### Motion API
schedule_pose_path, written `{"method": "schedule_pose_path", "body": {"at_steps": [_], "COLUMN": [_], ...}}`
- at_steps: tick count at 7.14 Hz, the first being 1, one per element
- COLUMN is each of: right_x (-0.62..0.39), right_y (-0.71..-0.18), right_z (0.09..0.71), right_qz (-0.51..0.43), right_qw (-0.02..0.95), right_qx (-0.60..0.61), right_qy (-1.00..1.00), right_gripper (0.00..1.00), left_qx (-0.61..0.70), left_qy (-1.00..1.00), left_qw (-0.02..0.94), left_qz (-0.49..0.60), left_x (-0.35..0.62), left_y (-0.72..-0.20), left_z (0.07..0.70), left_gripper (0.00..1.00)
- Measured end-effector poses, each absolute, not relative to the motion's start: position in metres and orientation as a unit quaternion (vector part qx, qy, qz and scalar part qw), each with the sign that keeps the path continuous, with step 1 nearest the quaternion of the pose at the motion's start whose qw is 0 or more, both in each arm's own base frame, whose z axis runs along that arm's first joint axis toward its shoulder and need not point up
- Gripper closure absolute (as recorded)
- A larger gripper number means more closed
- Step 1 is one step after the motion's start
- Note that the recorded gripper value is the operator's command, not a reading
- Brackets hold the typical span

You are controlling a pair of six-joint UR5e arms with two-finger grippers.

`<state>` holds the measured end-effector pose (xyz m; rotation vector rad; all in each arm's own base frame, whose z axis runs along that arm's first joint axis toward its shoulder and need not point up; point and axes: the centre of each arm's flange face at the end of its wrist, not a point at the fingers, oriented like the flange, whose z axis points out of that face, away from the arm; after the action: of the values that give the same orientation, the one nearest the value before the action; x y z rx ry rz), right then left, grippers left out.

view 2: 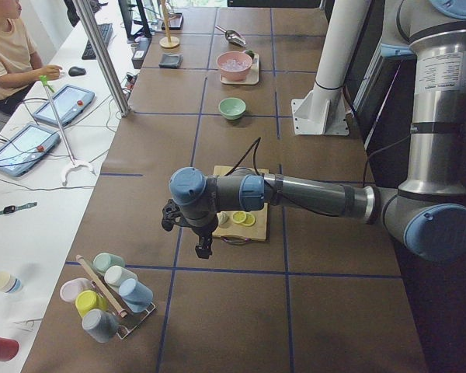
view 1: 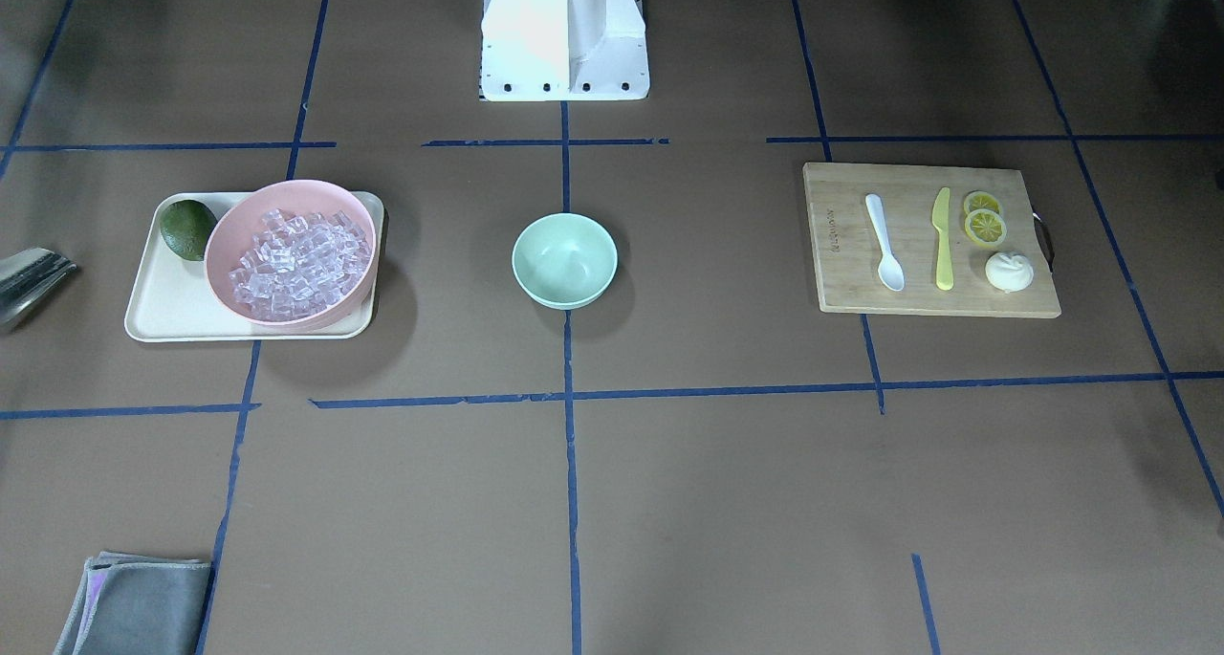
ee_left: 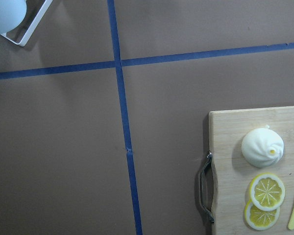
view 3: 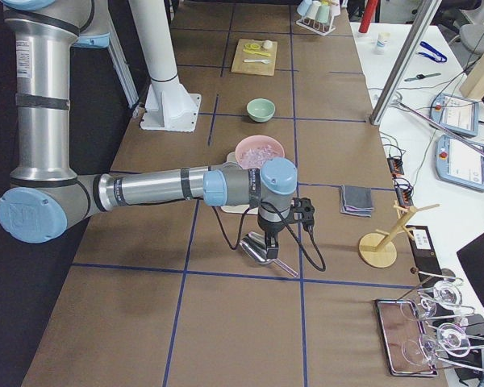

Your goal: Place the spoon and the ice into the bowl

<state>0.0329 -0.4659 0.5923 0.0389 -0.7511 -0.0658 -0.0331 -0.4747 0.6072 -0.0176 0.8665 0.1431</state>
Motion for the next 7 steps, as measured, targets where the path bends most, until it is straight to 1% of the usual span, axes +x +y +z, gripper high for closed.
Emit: {"method": "schedule_pose_path", "body": {"at_steps": [3,6,7], "right_x": [0.032,0.031,0.031], "right_y": [-0.464,-0.462,-0.461], "right_z": [0.596,0.598,0.598], "right_qz": [-0.031,-0.027,-0.027], "right_qw": [0.928,0.925,0.924], "right_qx": [0.016,0.011,0.01], "right_qy": [-0.372,-0.379,-0.381], "right_gripper": [0.0,0.0,0.0], "left_qx": [0.004,0.035,0.047], "left_qy": [0.418,0.436,0.448], "left_qw": [0.905,0.894,0.889], "left_qz": [0.078,0.096,0.089], "left_x": [-0.029,-0.025,-0.016], "left_y": [-0.479,-0.46,-0.459], "left_z": [0.595,0.607,0.6], "left_gripper": [0.0,0.0,0.0]}}
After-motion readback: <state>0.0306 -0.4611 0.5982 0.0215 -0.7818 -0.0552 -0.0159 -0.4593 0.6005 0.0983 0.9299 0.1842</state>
